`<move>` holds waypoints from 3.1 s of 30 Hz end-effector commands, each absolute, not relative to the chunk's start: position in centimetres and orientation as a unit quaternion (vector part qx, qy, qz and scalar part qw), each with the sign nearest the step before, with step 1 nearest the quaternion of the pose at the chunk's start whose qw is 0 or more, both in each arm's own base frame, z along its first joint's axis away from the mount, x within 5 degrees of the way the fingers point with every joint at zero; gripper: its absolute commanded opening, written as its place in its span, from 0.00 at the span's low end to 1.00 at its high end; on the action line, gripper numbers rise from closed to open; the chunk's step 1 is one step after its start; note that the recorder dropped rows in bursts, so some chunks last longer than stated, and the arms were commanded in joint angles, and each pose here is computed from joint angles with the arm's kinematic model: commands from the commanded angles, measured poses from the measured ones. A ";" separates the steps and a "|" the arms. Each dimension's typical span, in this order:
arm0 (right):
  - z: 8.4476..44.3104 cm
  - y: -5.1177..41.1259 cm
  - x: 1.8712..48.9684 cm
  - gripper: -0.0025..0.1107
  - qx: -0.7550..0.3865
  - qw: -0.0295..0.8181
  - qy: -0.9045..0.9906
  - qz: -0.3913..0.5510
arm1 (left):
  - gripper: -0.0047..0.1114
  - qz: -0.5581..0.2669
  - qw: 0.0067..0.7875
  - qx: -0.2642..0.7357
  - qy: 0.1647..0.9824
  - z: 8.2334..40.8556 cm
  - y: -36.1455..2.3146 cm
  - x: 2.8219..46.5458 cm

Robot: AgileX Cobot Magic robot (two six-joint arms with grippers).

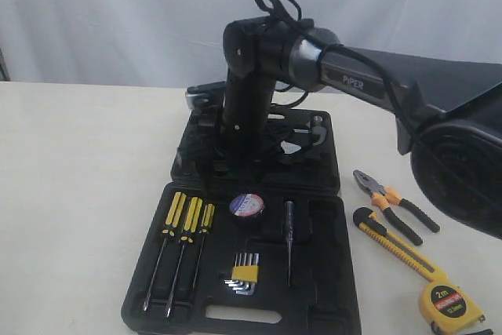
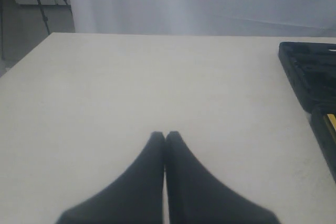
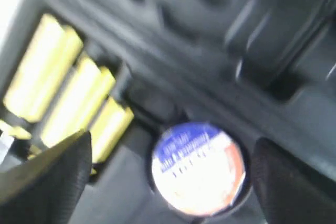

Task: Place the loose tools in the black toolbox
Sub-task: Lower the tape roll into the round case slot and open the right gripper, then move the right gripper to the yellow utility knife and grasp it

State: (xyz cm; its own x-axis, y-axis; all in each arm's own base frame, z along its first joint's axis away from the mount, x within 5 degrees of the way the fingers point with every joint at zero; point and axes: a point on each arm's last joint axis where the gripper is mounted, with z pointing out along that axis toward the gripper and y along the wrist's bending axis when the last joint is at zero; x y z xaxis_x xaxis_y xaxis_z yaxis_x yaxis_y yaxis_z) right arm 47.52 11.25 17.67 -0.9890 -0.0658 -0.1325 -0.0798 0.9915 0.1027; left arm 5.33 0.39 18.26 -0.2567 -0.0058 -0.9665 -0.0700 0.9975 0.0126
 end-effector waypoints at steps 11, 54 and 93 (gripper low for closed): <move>23.0 10.9 47.6 0.35 -0.029 0.130 0.989 0.062 | 0.04 0.023 0.611 -0.024 0.791 18.2 0.4 5.3; 14.6 10.1 45.1 0.02 -0.079 0.056 0.995 0.031 | 0.04 0.023 0.611 -0.024 0.791 18.2 0.4 5.3; 24.0 9.9 42.8 0.02 -0.112 0.086 0.989 0.050 | 0.04 0.023 0.611 -0.024 0.791 18.2 0.4 5.3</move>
